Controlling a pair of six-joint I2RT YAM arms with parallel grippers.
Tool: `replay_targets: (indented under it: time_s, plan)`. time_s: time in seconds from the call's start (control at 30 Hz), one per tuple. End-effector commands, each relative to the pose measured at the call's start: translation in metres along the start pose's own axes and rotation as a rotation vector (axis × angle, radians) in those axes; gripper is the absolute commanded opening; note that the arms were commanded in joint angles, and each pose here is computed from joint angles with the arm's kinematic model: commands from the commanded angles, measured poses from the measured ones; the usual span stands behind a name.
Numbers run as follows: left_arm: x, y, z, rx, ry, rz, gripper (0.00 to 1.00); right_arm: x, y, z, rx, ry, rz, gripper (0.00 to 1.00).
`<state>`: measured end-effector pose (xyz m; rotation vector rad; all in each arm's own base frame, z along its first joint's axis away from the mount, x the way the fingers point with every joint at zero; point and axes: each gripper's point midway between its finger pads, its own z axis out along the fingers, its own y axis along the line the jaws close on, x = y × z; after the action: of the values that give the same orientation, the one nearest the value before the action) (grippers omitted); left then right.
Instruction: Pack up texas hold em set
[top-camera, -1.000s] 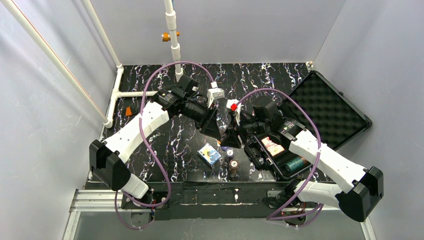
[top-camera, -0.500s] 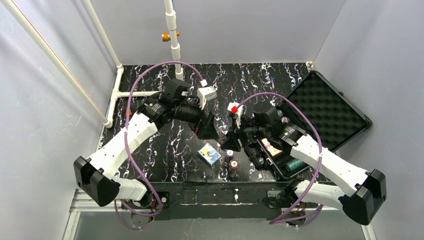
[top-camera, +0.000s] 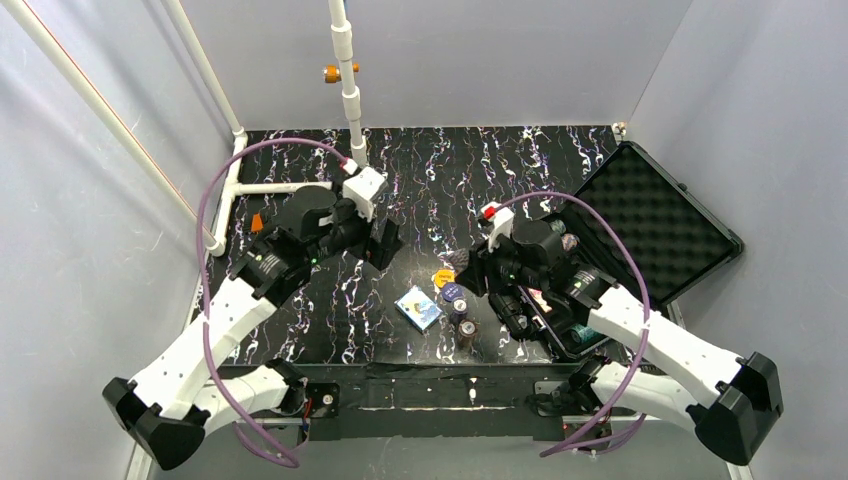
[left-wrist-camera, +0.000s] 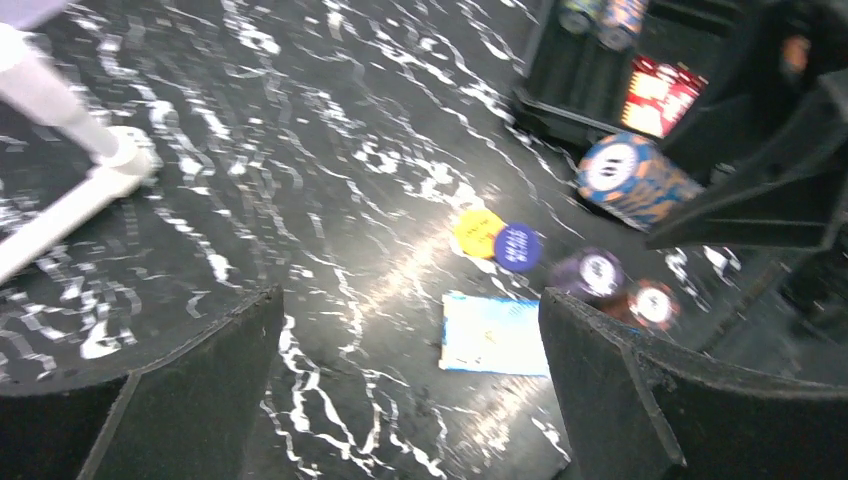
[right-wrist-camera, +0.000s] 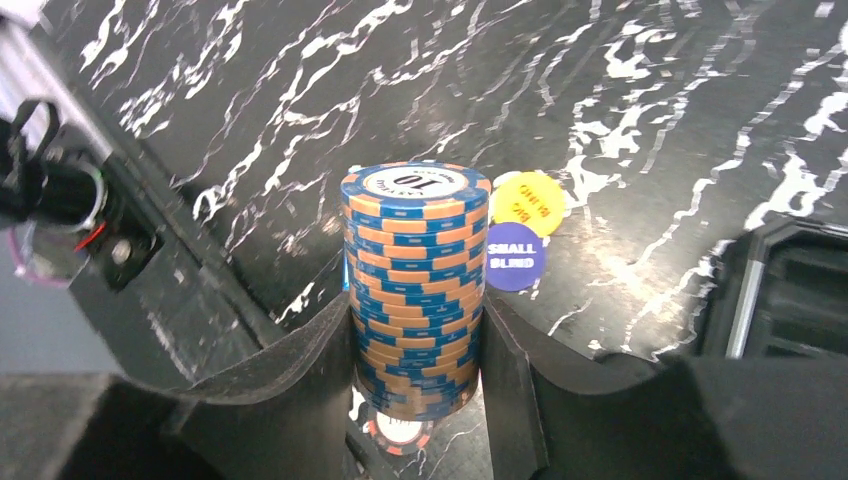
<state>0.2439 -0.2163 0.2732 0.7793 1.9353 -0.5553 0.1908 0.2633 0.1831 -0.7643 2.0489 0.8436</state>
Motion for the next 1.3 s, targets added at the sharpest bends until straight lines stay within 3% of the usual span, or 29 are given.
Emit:
replay_targets:
  time_s: [0.0, 0.27, 0.47, 0.6, 0.93, 1.27]
  plan:
    - [-0.023, 0.048, -0.021, -0.285, -0.149, 0.018, 0.98, -0.04, -0.025, -0.014, 0.18, -0.235, 0.116, 0.01]
    - [-0.016, 0.096, -0.04, -0.588, -0.136, -0.024, 0.98, -0.034, -0.059, -0.026, 0.381, -0.29, 0.243, 0.01]
    - [-0.014, 0.095, -0.039, -0.587, -0.127, -0.033, 0.98, -0.03, -0.091, -0.037, 0.712, -0.236, 0.634, 0.01]
    - [-0.013, 0.105, -0.048, -0.657, -0.133, -0.039, 0.98, -0.012, -0.106, -0.033, 0.909, -0.136, 0.751, 0.01]
    - [-0.013, 0.105, -0.05, -0.661, -0.139, -0.04, 0.98, -0.011, -0.116, -0.041, 0.961, -0.166, 0.812, 0.01]
    - [-0.012, 0.104, -0.047, -0.648, -0.13, -0.038, 0.98, 0.0, -0.155, -0.03, 0.897, -0.082, 0.965, 0.01]
